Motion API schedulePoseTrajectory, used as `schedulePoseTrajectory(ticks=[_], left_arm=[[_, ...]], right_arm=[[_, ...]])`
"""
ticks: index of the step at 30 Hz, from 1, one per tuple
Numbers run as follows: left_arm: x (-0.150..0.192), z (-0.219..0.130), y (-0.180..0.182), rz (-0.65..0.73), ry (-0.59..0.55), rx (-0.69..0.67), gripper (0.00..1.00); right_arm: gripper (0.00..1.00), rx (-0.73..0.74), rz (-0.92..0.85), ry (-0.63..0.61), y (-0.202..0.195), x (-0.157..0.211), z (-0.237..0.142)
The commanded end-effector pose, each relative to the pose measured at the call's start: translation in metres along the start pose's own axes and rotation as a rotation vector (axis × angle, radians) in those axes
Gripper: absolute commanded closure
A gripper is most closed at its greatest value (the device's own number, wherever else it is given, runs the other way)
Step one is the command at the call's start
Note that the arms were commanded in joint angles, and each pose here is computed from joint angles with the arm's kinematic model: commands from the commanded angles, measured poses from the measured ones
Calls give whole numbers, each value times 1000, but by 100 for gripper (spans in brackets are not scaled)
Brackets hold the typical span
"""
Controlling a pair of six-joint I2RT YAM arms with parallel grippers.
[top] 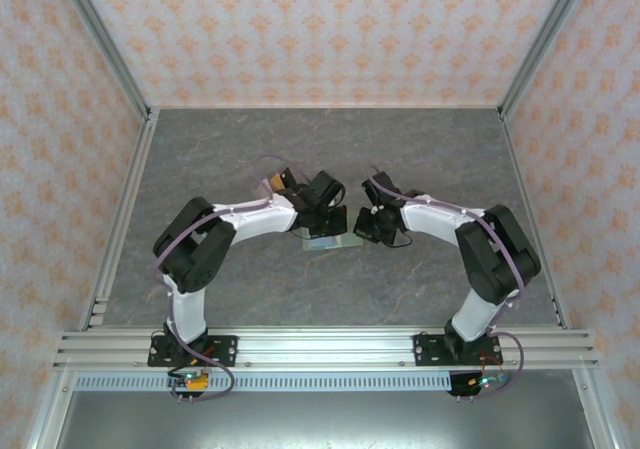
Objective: Take the credit cards out of the card holder
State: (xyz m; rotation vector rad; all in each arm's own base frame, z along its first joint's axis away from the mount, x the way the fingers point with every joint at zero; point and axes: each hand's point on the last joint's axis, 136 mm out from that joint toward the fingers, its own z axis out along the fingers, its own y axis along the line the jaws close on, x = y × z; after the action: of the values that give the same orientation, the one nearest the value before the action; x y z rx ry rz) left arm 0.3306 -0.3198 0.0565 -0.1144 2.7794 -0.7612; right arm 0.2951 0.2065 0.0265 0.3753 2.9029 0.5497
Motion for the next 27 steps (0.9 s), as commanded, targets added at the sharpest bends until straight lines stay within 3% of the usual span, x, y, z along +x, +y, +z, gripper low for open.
schedulePoseTrajectory(ticks=[1,6,8,12,27], left_arm=[[-11,-31,20,-49,-68,-77,90],[-5,-44,50,-88,-80,-173,55],[-3,-45,58,-98,-77,-196,50],[3,-41,69,-98,-62,-238,47],[6,-18,61,-99,-2,-186,45]], right_arm=[[96,42,18,-13,-10,0,9],[95,65,16,-10,-15,0,12],[95,70,16,-6,-16,0,13],[95,78,14,0,-17,1,16],[95,86,10,15,-18,3,20]])
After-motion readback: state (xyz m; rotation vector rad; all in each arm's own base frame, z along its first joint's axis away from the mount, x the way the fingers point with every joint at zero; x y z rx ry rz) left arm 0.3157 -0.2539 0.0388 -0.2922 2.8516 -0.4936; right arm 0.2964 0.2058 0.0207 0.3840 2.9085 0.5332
